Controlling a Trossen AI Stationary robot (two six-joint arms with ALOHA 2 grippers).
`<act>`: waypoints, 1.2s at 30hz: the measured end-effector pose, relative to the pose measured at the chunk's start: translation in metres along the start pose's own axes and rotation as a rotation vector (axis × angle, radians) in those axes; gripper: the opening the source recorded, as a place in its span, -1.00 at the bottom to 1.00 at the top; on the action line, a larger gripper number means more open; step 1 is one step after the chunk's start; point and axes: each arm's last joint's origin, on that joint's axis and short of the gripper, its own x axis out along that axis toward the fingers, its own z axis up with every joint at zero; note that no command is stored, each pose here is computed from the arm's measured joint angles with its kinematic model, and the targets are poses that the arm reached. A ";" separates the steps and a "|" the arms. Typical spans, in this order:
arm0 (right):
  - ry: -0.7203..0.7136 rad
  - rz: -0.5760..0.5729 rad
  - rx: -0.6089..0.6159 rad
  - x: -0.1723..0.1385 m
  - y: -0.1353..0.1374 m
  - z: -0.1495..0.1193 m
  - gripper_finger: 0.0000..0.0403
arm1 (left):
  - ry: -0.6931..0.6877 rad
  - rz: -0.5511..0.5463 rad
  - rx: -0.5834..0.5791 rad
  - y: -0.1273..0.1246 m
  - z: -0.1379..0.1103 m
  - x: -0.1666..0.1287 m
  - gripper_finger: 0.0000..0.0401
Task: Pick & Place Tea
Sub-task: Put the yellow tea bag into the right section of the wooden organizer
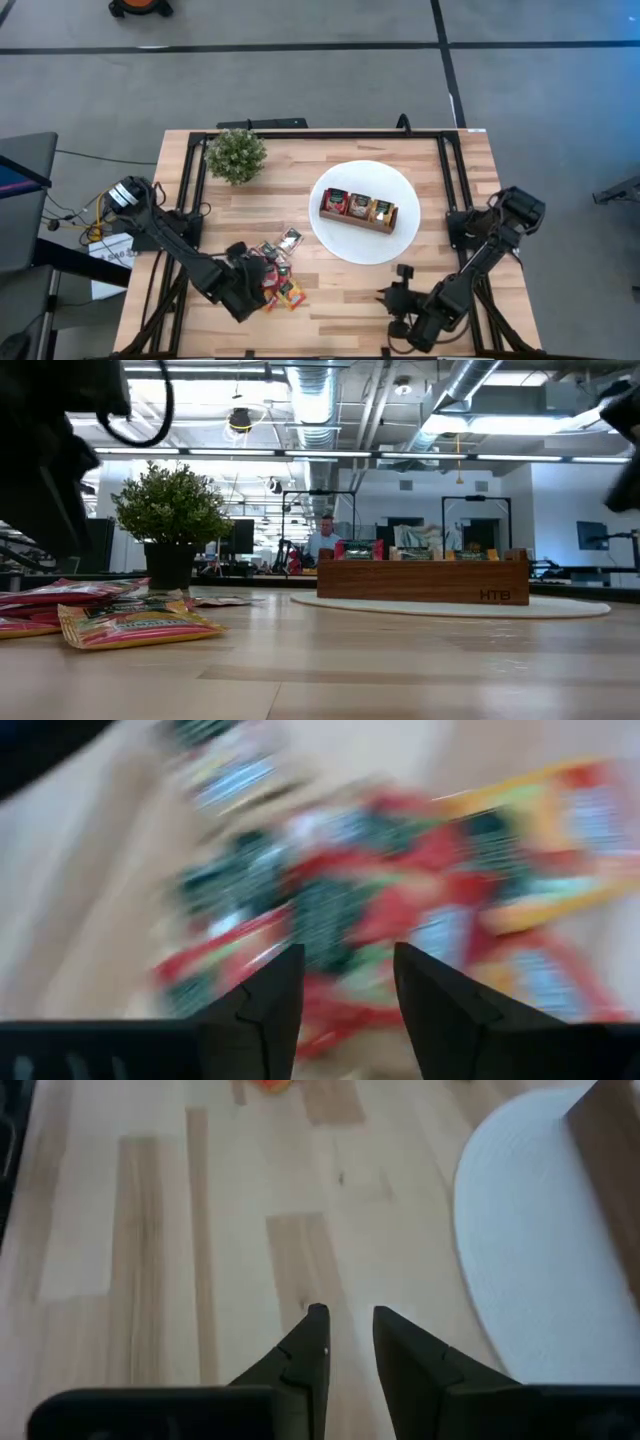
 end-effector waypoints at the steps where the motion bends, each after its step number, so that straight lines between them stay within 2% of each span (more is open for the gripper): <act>1: -0.023 -0.010 0.002 0.000 0.000 0.001 -0.64 | -0.023 -0.050 0.030 -0.004 0.001 0.001 -0.28; 4: -0.044 -0.022 0.008 0.002 0.000 0.003 -0.64 | -0.108 -0.172 0.049 -0.019 0.010 0.009 -0.34; 6: -0.039 -0.023 0.013 0.004 -0.001 0.004 -0.64 | -0.139 -0.197 0.050 -0.026 0.014 0.018 -0.38; 9: -0.027 -0.013 0.013 0.004 -0.001 0.005 -0.64 | -0.145 -0.183 0.053 -0.033 0.018 0.036 -0.46; 14: -0.030 0.001 0.007 0.000 0.000 0.003 -0.64 | -0.124 -0.120 0.128 -0.044 0.026 0.063 -0.57; 18: -0.031 0.007 0.001 -0.002 0.002 0.002 -0.64 | -0.163 -0.118 0.204 -0.060 0.049 0.076 -0.66; 21: -0.033 0.007 0.007 -0.001 0.001 0.003 -0.64 | -0.288 -0.180 0.268 -0.080 0.076 0.081 -0.72; 25: -0.055 -0.014 0.040 0.006 0.000 0.007 -0.64 | -0.520 -0.258 0.359 -0.103 0.112 0.069 -0.75; 28: -0.135 -0.016 0.129 0.015 -0.003 0.014 -0.64 | -0.579 -0.265 0.397 -0.111 0.128 0.053 -0.76; 31: -0.156 0.018 0.214 0.029 -0.010 0.021 -0.64 | -0.517 -0.294 0.429 -0.115 0.127 0.041 -0.76; 36: -0.105 0.198 0.319 0.055 -0.026 0.039 -0.50 | -0.241 -0.409 0.463 -0.119 0.095 0.050 -0.76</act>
